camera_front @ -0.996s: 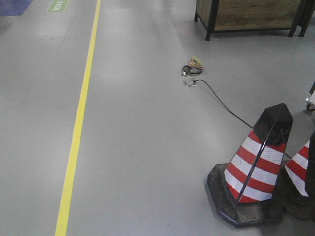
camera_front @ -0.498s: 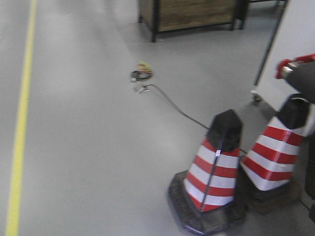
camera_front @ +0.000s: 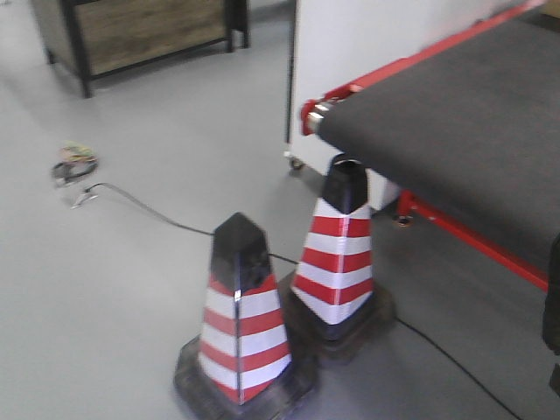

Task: Move and align brake pads A on conveyor
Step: 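Drive past the red-and-white cones toward the conveyor, then stop at the dark grey conveyor belt holding both pads above it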

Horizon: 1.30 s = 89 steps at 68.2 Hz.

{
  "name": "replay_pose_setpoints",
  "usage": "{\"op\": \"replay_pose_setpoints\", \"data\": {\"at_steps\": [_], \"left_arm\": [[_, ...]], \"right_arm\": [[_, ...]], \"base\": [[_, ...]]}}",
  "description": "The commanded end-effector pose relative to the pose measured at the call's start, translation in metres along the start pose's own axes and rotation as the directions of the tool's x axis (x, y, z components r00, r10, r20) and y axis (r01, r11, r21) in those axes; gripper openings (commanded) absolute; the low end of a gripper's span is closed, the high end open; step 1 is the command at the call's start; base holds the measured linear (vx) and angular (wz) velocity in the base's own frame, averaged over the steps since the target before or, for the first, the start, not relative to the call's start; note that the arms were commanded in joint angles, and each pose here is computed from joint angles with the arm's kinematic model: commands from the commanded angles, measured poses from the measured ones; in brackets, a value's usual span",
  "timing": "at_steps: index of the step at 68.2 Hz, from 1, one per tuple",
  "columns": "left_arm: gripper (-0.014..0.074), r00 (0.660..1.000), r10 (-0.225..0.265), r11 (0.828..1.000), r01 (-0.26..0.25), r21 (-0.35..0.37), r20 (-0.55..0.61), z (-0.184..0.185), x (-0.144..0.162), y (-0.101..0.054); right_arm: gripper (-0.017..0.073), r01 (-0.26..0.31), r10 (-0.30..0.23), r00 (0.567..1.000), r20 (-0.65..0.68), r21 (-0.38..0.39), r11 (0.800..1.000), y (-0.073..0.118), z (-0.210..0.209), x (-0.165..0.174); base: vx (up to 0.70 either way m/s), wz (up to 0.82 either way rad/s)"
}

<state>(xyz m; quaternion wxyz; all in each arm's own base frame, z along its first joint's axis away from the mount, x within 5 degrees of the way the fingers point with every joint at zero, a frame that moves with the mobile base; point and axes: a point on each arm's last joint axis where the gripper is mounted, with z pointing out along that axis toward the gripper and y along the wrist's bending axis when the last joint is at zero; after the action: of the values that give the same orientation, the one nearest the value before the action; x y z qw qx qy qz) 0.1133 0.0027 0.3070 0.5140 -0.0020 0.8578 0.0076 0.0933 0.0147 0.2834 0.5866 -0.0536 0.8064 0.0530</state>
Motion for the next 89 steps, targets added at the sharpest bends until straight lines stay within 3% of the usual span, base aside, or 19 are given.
{"op": "replay_pose_setpoints", "data": {"at_steps": [1,89], "left_arm": [[0.0066,0.993,-0.005,1.000,0.005,0.005,0.120,-0.0047,-0.0172,-0.0005],[0.0066,0.993,-0.005,1.000,0.005,0.005,0.121,-0.0047,-0.0172,-0.0005]], "right_arm": [[-0.0006,0.003,-0.003,0.993,0.117,0.001,1.000,0.0001,-0.0032,-0.0177],[-0.0006,0.003,-0.003,0.993,0.118,0.001,1.000,0.0001,-0.0032,-0.0178]], "base": [[0.20,-0.67],[0.24,-0.57]]}}
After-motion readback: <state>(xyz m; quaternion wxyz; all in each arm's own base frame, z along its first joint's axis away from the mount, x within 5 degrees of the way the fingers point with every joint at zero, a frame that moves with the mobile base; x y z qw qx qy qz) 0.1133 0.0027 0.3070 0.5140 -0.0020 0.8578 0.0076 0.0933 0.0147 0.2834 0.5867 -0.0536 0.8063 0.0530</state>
